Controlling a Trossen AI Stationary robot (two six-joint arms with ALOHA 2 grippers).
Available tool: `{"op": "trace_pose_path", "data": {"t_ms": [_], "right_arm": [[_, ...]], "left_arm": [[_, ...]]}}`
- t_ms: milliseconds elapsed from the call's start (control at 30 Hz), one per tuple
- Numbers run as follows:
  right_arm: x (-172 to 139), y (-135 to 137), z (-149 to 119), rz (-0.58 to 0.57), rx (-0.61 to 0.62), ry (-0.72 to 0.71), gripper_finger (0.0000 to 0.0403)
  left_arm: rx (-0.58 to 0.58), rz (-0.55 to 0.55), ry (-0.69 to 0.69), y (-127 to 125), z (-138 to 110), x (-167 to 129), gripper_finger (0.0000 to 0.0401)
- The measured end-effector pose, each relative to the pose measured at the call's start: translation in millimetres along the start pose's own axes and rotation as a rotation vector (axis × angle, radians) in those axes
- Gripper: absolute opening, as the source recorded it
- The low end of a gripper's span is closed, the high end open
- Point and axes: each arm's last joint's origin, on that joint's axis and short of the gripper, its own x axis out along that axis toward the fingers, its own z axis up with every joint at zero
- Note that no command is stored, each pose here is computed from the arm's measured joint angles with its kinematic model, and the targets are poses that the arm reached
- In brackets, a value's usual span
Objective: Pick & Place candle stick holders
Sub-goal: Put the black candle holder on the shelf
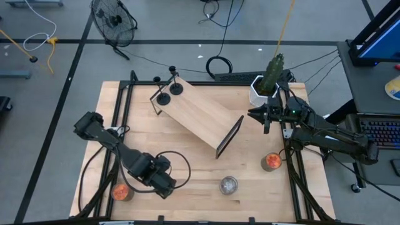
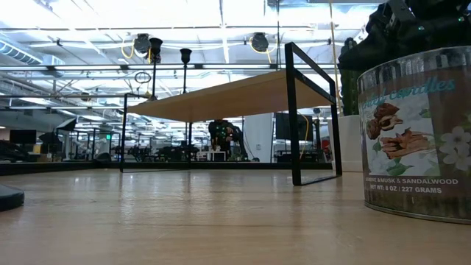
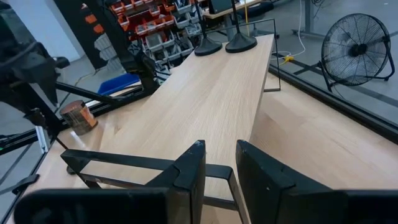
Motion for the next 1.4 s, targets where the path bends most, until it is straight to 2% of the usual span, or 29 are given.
{"op": "trace_pose_path", "data": {"t_ms": [167, 267, 400, 567, 633, 1000, 1200, 1400], "right_arm": [[0, 0, 0, 0.000, 0.000, 0.000, 0.0084], [0, 0, 0, 0.000, 0.000, 0.000, 0.0084], [0, 0, 0, 0.000, 0.000, 0.000, 0.0084], [0, 0, 0, 0.000, 0.012, 0.000, 0.0084], [0, 0, 0, 0.001, 0.019, 0.000, 0.0084], [0, 0, 0, 0.001, 0.019, 0.000, 0.0084], [0, 0, 0, 0.001, 0.026, -0.001, 0.0084], [0, 0, 0, 0.001, 0.024, 0.000, 0.0084]], "left_arm": [[-0.004, -0.024, 0.004, -2, 4, 8, 0.0240], [0.003, -0.028, 0.027, -2, 5, 12, 0.0222], [0.019, -0.044, 0.047, -3, 4, 14, 0.0155], [0.016, -0.040, 0.022, -3, 5, 14, 0.0039], [0.025, -0.040, 0.020, -2, 5, 13, 0.0017], [0.030, -0.079, 0.076, 5, 13, 2, 0.0016], [0.005, -0.180, 0.069, 17, 20, -28, 0.0016], [-0.035, -0.285, 0.009, 30, 28, -78, 0.0016]]}}
